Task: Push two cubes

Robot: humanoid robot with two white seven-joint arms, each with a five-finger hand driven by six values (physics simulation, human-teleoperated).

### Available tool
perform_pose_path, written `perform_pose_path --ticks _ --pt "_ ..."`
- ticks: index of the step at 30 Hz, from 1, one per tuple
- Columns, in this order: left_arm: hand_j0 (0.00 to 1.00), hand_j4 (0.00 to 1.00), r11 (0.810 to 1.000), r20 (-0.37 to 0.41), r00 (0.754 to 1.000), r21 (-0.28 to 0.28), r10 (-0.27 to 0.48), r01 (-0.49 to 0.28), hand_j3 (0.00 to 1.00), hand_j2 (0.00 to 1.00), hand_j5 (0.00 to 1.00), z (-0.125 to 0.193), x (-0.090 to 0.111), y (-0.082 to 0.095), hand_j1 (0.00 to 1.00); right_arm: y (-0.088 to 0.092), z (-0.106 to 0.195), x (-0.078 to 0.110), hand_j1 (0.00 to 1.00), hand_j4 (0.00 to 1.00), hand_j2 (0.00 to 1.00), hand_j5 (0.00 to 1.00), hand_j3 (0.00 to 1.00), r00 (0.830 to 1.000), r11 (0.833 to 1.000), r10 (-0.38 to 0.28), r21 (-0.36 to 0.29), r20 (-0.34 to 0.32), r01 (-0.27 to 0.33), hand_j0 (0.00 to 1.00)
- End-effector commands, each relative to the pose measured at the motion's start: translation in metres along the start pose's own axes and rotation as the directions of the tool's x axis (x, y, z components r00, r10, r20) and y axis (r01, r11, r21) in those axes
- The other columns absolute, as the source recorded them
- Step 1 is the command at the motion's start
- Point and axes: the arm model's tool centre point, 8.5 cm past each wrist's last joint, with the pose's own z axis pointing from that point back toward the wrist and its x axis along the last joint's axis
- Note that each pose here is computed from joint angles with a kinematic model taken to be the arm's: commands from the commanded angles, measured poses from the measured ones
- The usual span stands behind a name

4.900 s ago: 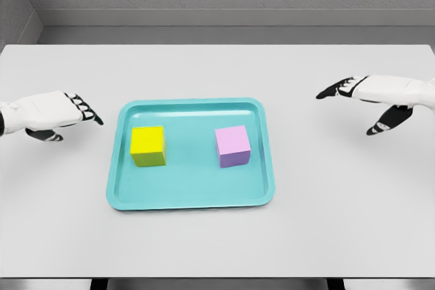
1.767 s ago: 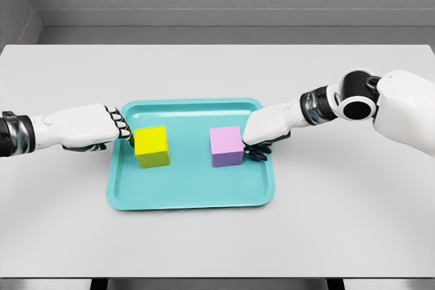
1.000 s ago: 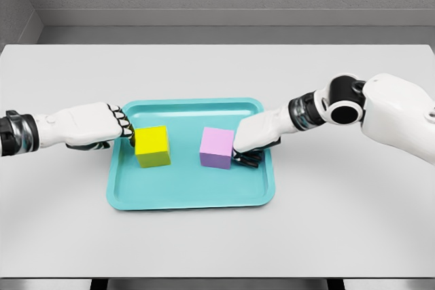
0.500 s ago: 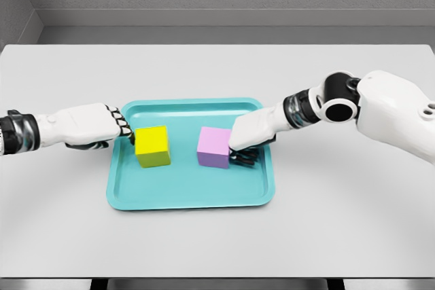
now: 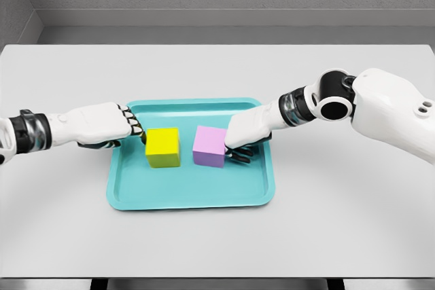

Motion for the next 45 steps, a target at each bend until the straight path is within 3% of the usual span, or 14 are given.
perform_pose_path --ticks 1,8,14,28,33,45 --pt "0.66 0.66 1.0 0.002 1.0 0.004 0.001 -0.001 0.66 0.66 0.66 -0.001 0.001 0.001 0.66 0.0 0.001 -0.002 0.14 0.14 0.14 0.14 0.14 1.0 1.0 -0.01 -0.003 -0.007 0.009 0.14" --pt "0.66 0.66 1.0 0.02 1.0 0.003 0.001 -0.001 0.66 0.66 0.66 -0.01 0.004 0.002 0.66 0.007 0.003 -0.013 0.14 0.14 0.14 0.14 0.14 0.999 0.999 -0.039 0.008 -0.038 0.039 0.14" --pt "0.66 0.66 1.0 0.011 1.0 -0.008 0.011 -0.011 0.66 0.66 0.66 -0.006 0.0 -0.002 0.66 0.003 -0.01 -0.013 0.14 0.14 0.14 0.14 0.14 0.998 0.999 -0.045 0.013 -0.035 0.046 0.14" --pt "0.66 0.66 1.0 0.003 1.0 -0.028 0.014 -0.014 0.66 0.66 0.66 0.0 -0.002 -0.008 0.66 -0.009 -0.011 -0.013 0.14 0.14 0.14 0.14 0.14 0.999 1.0 -0.028 0.008 -0.042 0.029 0.14" --pt "0.67 0.67 0.999 0.039 0.999 -0.034 0.01 -0.008 0.67 0.67 0.67 -0.011 0.008 -0.009 0.67 -0.013 -0.014 -0.01 0.14 0.14 0.14 0.14 0.14 0.999 1.0 -0.02 0.006 -0.034 0.021 0.14" --pt "0.67 0.67 1.0 0.06 0.998 -0.009 0.01 -0.009 0.67 0.67 0.67 -0.022 0.014 -0.004 0.67 -0.016 -0.015 -0.007 0.14 0.14 0.14 0.14 0.14 1.0 1.0 -0.004 0.006 -0.027 0.004 0.14"
